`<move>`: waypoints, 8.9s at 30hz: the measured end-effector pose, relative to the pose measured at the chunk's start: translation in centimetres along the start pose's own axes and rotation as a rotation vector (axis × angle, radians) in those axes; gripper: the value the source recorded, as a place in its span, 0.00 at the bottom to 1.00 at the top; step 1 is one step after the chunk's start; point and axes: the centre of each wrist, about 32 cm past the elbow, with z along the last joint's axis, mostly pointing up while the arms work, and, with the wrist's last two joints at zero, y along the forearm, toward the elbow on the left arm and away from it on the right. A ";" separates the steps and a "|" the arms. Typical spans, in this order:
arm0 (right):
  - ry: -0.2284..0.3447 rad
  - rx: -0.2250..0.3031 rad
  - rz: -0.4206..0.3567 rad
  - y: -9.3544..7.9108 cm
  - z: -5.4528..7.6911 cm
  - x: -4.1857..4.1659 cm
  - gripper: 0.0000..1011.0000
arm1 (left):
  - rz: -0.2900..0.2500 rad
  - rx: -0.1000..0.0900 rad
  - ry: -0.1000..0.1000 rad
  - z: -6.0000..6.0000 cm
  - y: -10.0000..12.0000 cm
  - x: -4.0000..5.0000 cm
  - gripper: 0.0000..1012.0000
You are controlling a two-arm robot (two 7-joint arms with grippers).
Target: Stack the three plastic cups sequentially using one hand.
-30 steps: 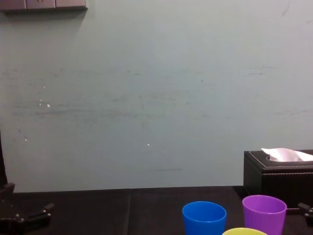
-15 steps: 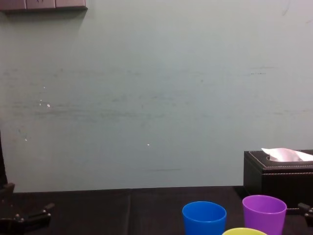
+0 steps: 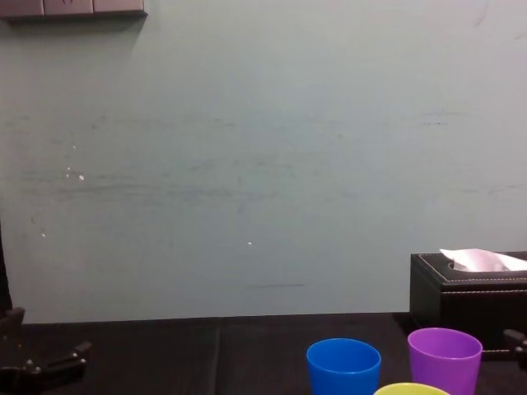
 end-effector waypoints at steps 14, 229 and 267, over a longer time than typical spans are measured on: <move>0.088 0.029 0.121 -3.7 1.3 -0.76 0.99 | 0.000 0.000 0.000 0.0 0.0 0.00 1.00; 0.278 0.055 0.488 7.9 4.0 -4.44 0.73 | 0.000 0.000 0.000 0.0 0.0 0.00 1.00; 0.279 0.092 0.443 1.5 5.7 -2.09 0.99 | 0.000 0.000 0.000 0.0 0.0 0.00 1.00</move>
